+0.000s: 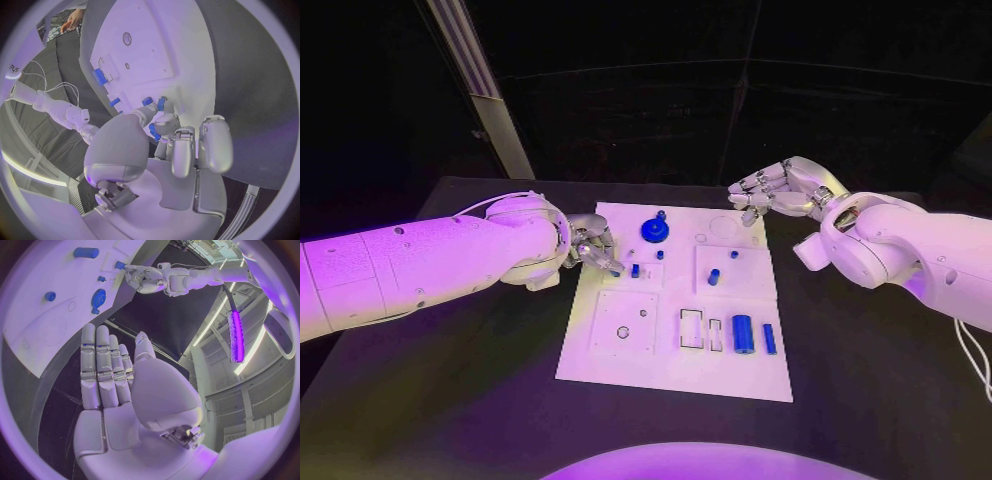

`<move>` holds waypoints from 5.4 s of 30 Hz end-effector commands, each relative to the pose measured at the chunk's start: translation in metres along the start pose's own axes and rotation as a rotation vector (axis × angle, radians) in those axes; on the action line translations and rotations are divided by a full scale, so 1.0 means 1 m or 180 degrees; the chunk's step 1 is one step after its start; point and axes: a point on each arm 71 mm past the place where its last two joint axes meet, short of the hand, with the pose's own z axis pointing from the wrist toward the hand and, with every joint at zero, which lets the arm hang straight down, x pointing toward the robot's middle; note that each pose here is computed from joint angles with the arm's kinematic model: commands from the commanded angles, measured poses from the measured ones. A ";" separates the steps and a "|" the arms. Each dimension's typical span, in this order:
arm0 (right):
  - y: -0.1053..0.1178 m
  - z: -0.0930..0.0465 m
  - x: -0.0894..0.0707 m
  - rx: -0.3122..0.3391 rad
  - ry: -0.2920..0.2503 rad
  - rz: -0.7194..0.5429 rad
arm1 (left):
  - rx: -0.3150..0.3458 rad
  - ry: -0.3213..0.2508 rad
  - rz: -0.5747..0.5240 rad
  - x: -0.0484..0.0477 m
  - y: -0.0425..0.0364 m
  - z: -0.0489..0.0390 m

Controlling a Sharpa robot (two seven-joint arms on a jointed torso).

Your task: Assemble the parts on the task board

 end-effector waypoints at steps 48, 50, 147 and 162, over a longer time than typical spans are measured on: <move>0.002 0.002 0.003 -0.0044 0.0063 0.0024 | -0.0089 0.0213 0.0064 0.0055 -0.0041 0.0113; 0.002 0.003 0.003 -0.0043 0.0065 0.0025 | -0.0089 0.0202 0.0056 0.0053 -0.0042 0.0114; 0.004 0.004 0.004 -0.0093 0.0035 0.0020 | 0.1646 -0.0773 0.0925 -0.0004 -0.0682 0.0423; 0.005 0.005 0.005 -0.0098 0.0044 0.0023 | 0.1468 -0.0703 0.1045 0.0010 -0.0744 0.0517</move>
